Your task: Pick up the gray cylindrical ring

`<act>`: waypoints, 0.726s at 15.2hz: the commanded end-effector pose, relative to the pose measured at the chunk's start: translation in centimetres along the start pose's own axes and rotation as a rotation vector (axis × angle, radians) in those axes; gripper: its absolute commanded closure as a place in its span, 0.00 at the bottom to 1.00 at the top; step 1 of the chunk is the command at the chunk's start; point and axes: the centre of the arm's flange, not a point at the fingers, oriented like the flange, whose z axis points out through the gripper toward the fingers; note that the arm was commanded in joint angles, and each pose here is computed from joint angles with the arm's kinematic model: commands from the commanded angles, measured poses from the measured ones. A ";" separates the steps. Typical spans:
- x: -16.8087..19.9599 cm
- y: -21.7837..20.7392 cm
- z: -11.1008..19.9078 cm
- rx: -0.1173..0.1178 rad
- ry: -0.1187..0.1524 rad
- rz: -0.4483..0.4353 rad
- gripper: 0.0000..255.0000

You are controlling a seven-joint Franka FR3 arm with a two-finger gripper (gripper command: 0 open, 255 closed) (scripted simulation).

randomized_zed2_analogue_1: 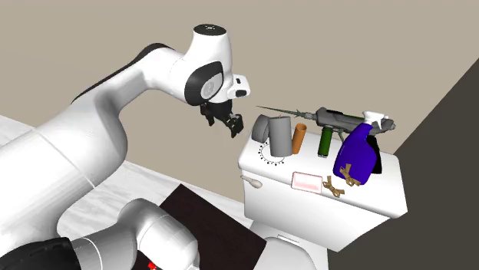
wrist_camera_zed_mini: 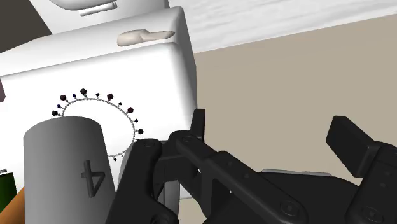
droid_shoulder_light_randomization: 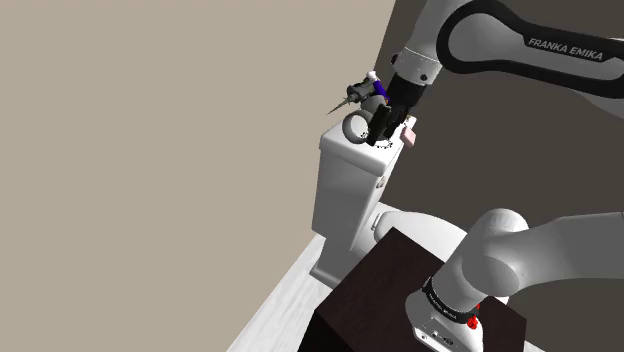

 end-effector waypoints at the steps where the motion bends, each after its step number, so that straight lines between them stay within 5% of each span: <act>1: 0.0 0.0 0.0 0.000 0.000 0.000 0.00; 10: 5.9 4.9 -0.4 -0.285 0.121 0.457 0.00; 11: 5.8 5.0 0.1 -0.285 0.121 0.457 0.00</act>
